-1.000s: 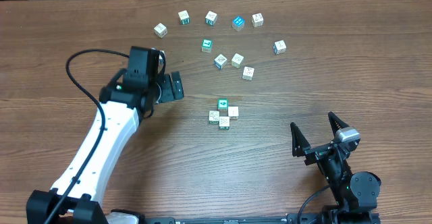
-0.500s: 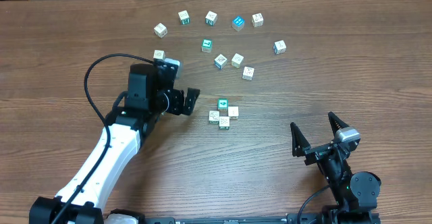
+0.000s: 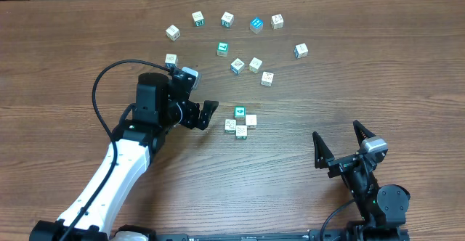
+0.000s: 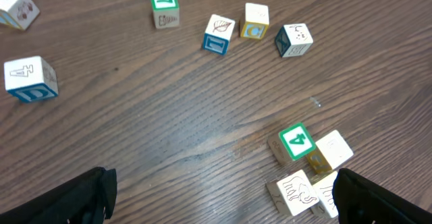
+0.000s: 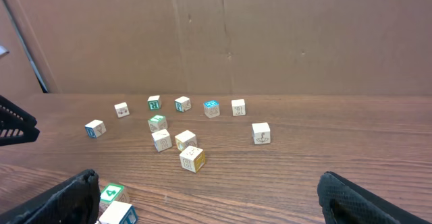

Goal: Form a circle

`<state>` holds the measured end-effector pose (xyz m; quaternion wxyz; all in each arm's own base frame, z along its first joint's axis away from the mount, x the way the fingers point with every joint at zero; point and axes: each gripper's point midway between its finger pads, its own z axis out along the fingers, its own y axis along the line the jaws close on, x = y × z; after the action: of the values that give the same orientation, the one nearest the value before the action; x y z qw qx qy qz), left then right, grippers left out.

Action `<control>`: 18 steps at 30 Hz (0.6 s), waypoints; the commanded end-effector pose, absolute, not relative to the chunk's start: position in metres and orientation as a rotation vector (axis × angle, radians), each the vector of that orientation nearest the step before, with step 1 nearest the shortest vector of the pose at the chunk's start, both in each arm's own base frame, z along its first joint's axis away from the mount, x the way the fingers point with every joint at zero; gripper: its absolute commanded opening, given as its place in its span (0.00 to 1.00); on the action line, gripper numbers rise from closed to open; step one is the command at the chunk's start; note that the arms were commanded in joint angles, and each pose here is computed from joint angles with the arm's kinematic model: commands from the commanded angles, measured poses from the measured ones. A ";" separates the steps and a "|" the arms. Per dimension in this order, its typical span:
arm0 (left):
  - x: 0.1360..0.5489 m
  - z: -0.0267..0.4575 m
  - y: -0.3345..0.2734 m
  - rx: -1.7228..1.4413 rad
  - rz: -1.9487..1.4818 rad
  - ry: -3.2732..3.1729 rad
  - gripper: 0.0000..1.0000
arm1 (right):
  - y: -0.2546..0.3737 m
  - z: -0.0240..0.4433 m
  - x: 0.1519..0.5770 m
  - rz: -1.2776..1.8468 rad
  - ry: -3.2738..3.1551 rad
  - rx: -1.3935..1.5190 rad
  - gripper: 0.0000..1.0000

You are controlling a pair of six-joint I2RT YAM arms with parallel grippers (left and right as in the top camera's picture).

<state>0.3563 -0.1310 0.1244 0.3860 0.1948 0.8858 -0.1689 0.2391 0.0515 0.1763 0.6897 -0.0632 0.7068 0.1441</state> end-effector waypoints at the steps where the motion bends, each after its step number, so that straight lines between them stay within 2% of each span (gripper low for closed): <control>1: 0.350 0.128 -0.132 0.532 -0.434 2.218 0.99 | 0.050 0.175 0.240 0.310 1.575 -0.137 1.00; 18: 0.323 0.119 -0.125 0.511 -0.404 1.983 1.00 | 0.050 0.175 0.240 0.310 1.575 -0.138 1.00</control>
<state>0.3287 -0.1257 0.1162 0.4900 0.2054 0.8303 -0.1683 0.2391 0.0515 0.1763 0.6897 -0.0632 0.7068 0.1441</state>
